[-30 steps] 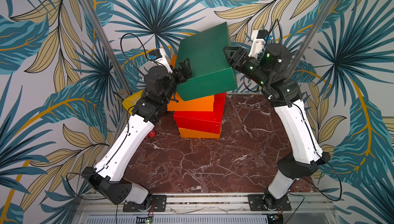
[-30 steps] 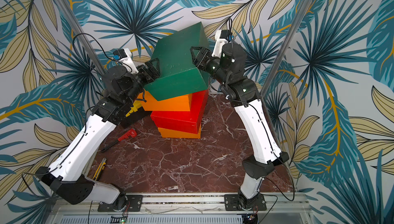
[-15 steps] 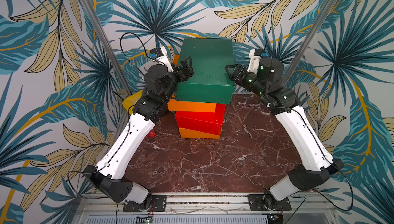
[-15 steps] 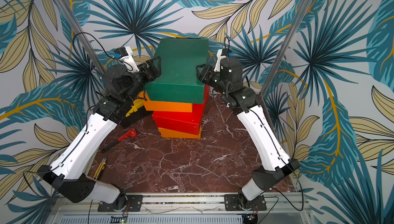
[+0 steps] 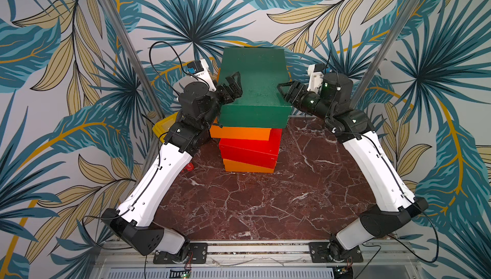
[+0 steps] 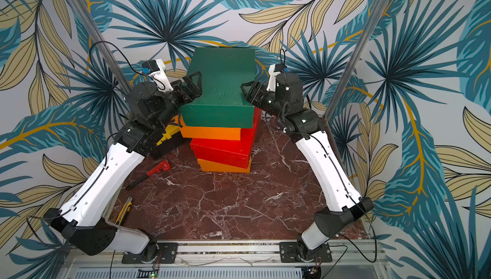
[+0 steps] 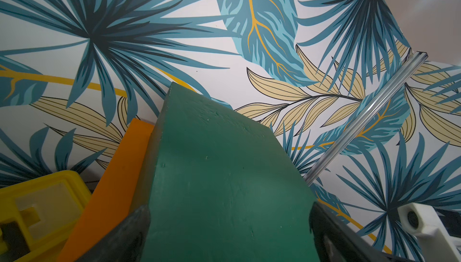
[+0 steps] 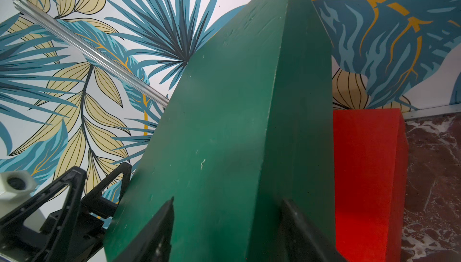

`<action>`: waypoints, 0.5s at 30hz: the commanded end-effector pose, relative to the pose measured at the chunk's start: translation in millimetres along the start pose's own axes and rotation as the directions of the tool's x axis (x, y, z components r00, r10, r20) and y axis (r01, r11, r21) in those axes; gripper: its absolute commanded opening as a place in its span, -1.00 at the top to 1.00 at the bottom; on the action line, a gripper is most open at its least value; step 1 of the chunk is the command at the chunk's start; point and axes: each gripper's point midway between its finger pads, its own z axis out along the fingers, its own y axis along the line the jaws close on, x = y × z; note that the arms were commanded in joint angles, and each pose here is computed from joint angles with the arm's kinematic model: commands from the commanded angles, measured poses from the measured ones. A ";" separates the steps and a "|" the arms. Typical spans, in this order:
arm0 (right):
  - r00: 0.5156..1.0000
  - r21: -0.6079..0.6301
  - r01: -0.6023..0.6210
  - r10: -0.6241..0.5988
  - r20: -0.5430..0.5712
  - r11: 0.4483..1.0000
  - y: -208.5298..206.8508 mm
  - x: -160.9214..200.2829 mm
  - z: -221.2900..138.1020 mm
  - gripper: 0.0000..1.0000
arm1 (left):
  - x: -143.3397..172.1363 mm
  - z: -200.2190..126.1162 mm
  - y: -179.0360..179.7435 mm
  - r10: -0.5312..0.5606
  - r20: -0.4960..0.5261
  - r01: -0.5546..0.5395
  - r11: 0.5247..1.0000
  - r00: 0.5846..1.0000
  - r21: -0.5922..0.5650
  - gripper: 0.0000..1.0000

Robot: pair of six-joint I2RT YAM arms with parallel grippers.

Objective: Stack the shoeboxes
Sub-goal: Place the shoebox at the shoebox.

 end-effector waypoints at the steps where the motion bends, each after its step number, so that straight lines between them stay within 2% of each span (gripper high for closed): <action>1: 0.997 -0.067 -0.011 0.005 -0.083 0.998 14.0 16.6 -2.5 -0.45 | 47.4 5.4 30.5 0.022 -0.152 -0.036 0.996 0.988 -0.086 -0.99; 6: 0.997 -0.069 -0.015 0.010 -0.073 0.997 12.3 10.3 -8.5 -0.46 | 33.3 0.6 44.7 -0.011 -0.131 -0.002 0.995 0.991 -0.103 -0.99; 15: 0.999 -0.063 -0.019 0.016 -0.048 0.998 5.1 -3.5 -20.9 -0.46 | 4.8 -13.8 46.6 -0.006 -0.097 -0.004 0.995 0.995 -0.104 -0.99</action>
